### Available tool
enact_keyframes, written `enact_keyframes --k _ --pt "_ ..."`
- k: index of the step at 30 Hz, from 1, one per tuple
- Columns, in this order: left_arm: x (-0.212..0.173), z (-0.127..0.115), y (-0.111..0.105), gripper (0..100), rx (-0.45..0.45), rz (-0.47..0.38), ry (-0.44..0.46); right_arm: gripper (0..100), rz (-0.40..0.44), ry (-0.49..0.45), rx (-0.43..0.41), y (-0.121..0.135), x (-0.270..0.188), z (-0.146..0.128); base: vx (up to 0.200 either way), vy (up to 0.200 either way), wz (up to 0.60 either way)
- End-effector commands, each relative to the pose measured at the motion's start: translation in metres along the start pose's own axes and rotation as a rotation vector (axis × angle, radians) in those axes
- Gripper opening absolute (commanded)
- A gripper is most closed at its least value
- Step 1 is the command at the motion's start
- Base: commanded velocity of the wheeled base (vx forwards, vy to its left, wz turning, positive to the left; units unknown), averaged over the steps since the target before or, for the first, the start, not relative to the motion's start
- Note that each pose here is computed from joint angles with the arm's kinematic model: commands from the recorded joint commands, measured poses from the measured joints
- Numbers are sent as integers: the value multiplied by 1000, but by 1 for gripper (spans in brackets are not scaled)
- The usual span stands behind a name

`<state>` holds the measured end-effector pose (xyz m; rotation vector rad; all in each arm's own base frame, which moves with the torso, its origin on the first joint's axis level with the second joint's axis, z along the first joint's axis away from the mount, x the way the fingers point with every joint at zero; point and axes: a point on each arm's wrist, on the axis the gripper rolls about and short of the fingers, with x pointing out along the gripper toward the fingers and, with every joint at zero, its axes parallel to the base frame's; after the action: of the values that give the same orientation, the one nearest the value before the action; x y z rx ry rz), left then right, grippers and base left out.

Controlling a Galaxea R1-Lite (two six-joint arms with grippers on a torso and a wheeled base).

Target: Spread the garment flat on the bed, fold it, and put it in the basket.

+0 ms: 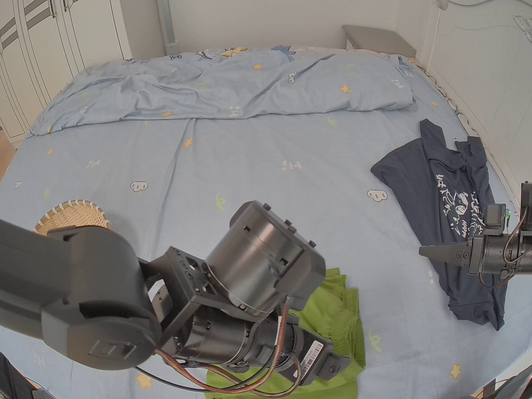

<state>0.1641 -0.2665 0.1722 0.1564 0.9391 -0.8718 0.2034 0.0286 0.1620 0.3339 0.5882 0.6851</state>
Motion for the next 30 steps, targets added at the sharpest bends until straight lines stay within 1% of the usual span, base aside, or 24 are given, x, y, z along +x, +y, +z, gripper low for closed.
enact_keyframes --k 1,4,7,9,10,11,12,15,17,20,21,23,26,28,30 --pt "4 1 0 100 -22 -4 -11 100 -1 0 2 -1 0 0 0 0 0" --pt "5 0 1 100 -44 -15 -47 100 0 1 1 0 0 0 0 0 0" --pt "4 -1 8 100 -78 -14 -84 100 0 0 0 0 0 0 0 0 0" --pt "-7 -1 23 100 -138 5 -123 100 1 -1 -1 0 0 0 0 0 0" --pt "-17 -1 35 100 -190 18 -145 100 1 -2 -2 0 -1 0 0 0 0" --pt "-18 -2 37 100 -195 20 -146 100 3 -3 -3 1 -1 0 0 0 0" --pt "-29 -6 58 100 -270 1 -156 100 4 -5 -5 1 -1 1 0 0 0" --pt "-49 -18 96 100 -382 -55 -158 100 6 -7 -6 2 -2 1 0 0 0" --pt "-58 -35 125 100 -474 -115 -138 100 11 -26 -18 7 -7 2 0 0 0" --pt "-57 -60 154 100 -555 -182 -111 100 25 -34 -33 13 -10 2 0 0 0" --pt "-52 -65 162 100 -569 -184 -106 100 29 -34 -37 14 -10 2 0 0 0" --pt "-29 -84 182 100 -583 -166 -63 100 36 -35 -44 17 -11 2 0 0 0" --pt "0 -102 201 100 -539 -144 -25 100 46 -24 -45 20 -11 0 0 0 0" --pt "8 -108 207 100 -551 -140 -9 100 54 -16 -48 22 -10 -1 0 0 0" --pt "12 -110 206 100 -554 -143 5 100 59 -14 -50 23 -10 -1 0 0 0"
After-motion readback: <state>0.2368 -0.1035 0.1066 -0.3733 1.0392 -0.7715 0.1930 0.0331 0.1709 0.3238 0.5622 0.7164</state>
